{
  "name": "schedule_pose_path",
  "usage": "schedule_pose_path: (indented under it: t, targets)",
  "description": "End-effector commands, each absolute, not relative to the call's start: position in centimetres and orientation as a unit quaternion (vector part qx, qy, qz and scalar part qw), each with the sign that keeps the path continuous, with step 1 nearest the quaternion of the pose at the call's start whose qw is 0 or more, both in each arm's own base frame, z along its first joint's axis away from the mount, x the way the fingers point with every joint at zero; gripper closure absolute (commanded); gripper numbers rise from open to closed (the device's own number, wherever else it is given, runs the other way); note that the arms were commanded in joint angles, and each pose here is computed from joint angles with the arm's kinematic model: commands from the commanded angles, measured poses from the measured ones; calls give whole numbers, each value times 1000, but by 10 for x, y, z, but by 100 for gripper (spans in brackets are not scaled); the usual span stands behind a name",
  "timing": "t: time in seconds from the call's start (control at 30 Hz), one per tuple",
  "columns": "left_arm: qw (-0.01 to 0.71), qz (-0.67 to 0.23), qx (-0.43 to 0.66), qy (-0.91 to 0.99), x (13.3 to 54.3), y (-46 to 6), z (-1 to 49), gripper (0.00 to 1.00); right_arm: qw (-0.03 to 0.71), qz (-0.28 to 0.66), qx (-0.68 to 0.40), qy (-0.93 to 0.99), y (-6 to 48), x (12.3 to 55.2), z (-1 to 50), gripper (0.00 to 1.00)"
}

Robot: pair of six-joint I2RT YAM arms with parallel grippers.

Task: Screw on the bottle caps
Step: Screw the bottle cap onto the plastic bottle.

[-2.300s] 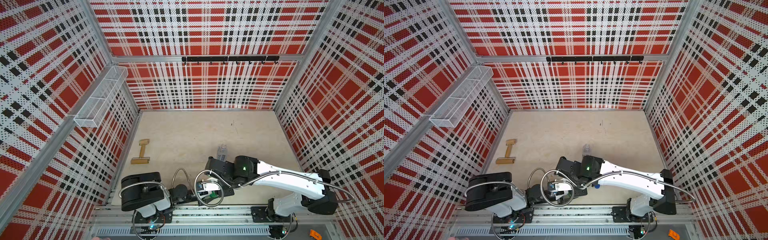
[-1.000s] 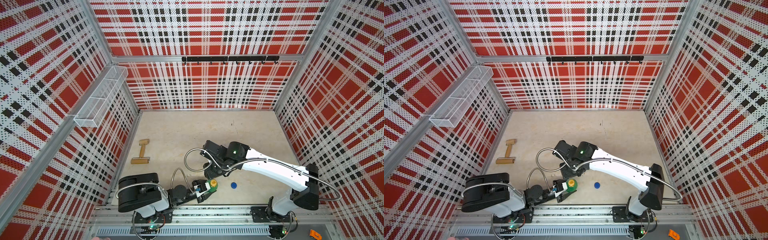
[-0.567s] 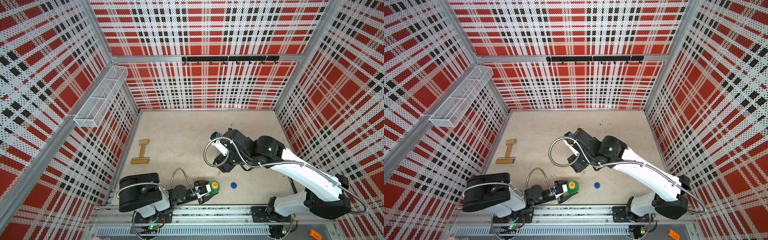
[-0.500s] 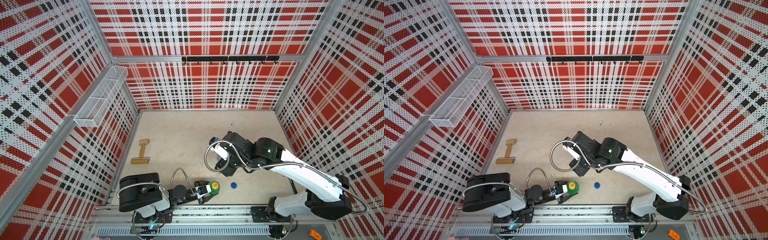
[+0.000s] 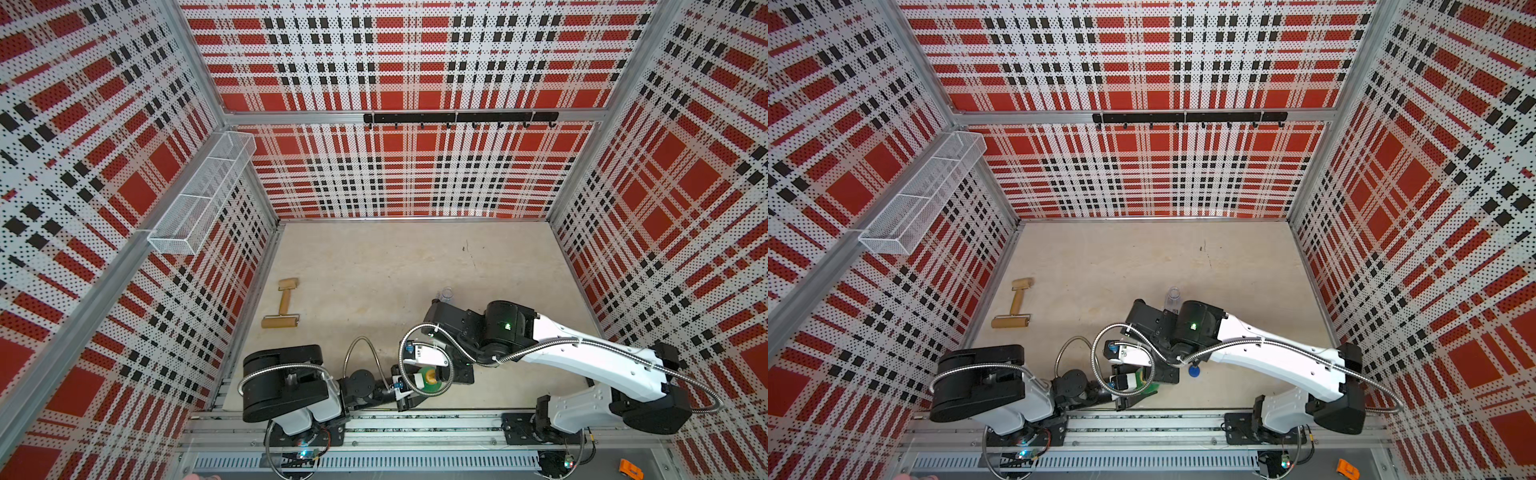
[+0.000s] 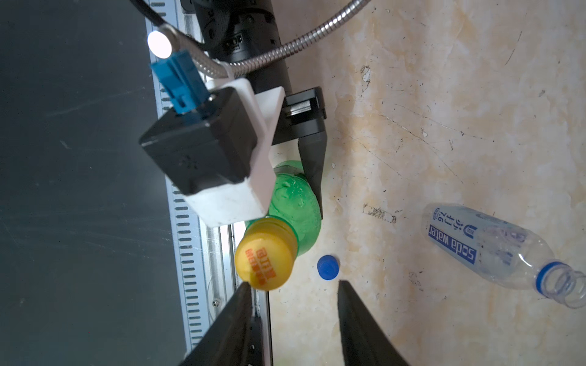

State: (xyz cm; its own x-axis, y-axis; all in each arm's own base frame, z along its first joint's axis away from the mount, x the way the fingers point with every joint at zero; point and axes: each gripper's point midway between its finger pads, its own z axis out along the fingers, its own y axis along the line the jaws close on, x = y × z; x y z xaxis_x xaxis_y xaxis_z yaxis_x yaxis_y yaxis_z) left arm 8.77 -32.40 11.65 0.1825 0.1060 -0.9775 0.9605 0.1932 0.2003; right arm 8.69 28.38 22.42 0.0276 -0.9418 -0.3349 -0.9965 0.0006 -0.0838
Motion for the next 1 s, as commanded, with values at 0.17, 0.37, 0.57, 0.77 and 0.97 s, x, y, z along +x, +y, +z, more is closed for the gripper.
schedule_pose_path:
  t: [0.17, 0.37, 0.57, 0.77, 0.97]
  targets:
    - [582, -388, 506, 504, 86, -330, 128, 46, 163, 93, -751, 633, 296, 77, 221, 52]
    - [583, -386, 506, 505, 87, -331, 128, 46, 156, 80, -760, 626, 296, 74, 212, 53]
    - [583, -385, 506, 506, 88, -331, 127, 46, 163, 56, -753, 635, 297, 82, 204, 59]
    - [586, -382, 503, 507, 89, -330, 128, 46, 180, 37, -730, 658, 302, 94, 204, 79]
    - [596, -373, 495, 510, 94, -328, 131, 46, 200, 55, -666, 717, 315, 101, 200, 94]
